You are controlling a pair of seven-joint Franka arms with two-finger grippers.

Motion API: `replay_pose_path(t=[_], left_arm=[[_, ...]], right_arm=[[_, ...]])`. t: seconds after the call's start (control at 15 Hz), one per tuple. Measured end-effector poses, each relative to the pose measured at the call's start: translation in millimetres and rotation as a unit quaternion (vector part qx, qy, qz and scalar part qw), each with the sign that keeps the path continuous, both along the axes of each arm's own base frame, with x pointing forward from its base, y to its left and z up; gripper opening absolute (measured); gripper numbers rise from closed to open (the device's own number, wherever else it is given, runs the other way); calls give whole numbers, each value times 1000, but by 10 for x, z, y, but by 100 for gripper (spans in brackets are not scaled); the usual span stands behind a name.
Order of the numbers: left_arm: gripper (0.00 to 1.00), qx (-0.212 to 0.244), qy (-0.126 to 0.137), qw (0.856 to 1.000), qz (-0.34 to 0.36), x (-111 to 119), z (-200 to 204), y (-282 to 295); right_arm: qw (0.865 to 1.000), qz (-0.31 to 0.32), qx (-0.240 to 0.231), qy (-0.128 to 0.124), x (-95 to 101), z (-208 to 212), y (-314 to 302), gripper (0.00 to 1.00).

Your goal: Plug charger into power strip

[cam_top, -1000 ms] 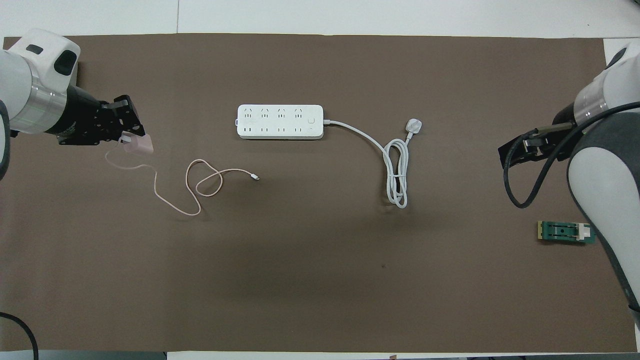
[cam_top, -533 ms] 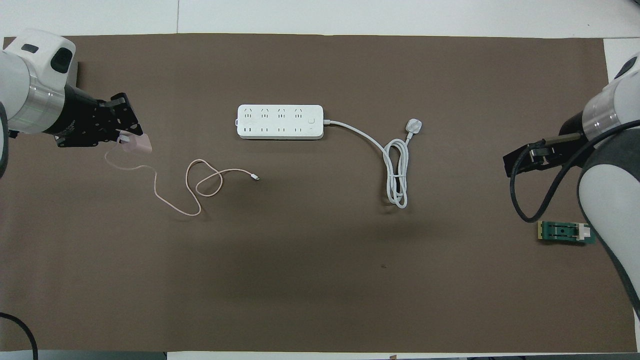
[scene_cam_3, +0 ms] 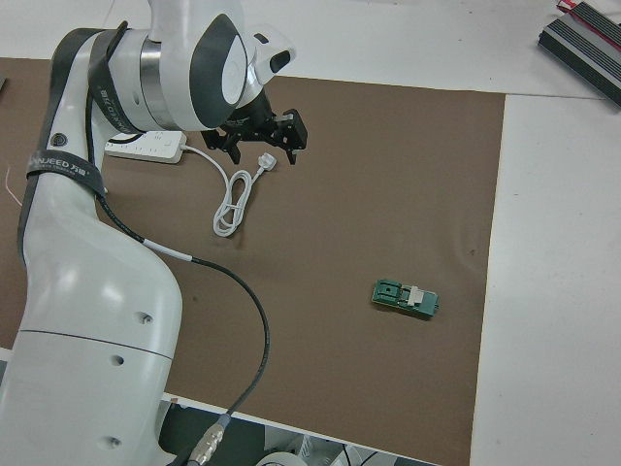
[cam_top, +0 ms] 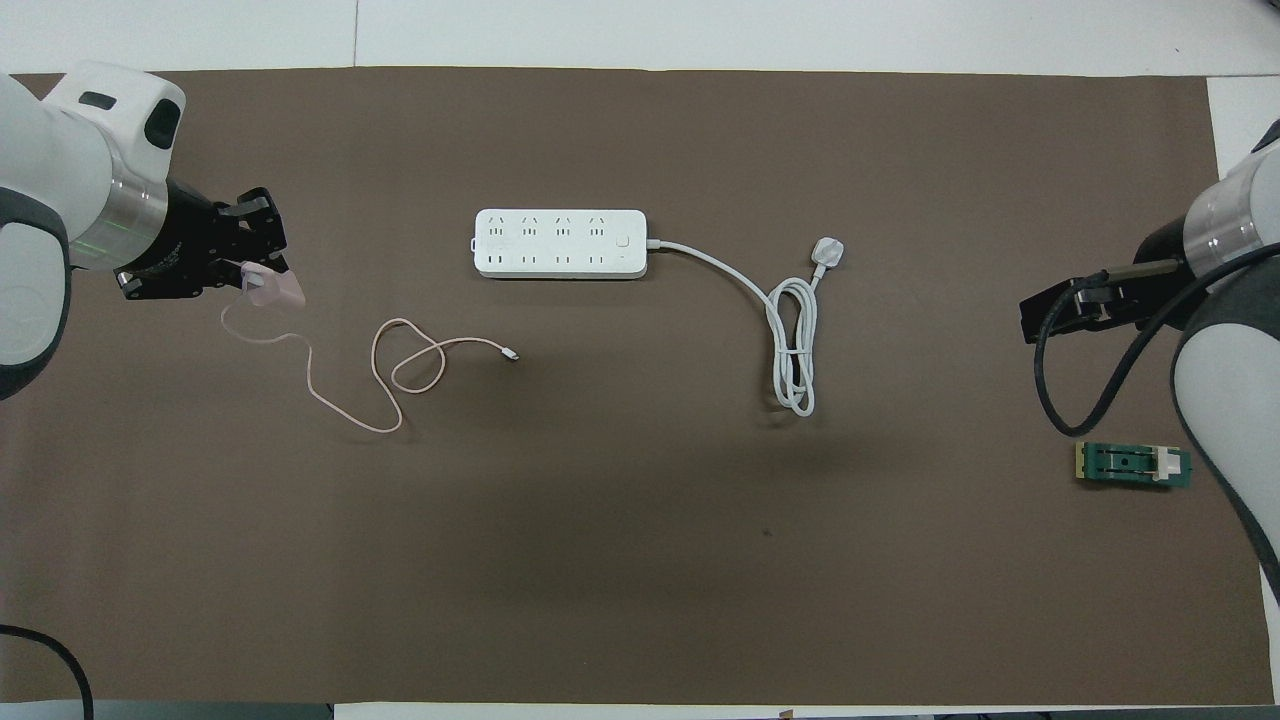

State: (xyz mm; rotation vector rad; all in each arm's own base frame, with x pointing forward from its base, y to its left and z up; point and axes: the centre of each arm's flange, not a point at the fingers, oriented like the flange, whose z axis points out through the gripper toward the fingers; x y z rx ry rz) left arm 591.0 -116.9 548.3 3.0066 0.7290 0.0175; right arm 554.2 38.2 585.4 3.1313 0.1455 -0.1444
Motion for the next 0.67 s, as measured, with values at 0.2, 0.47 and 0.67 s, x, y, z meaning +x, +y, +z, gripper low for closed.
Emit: replay_pose_path(t=[0.2,0.47,0.67], left_arm=[[31,-1,5,999,51,-6,-7,0],[31,-4,18,987,161,10,-88,-19],[31,-1,32,967,252,123,-273,-138]], right_arm=[[1000,-2,0,0,2,0,-26,100],[1000,-22,0,0,12,0,-244,100],[1000,-24,0,-2,16,3,-263,100]])
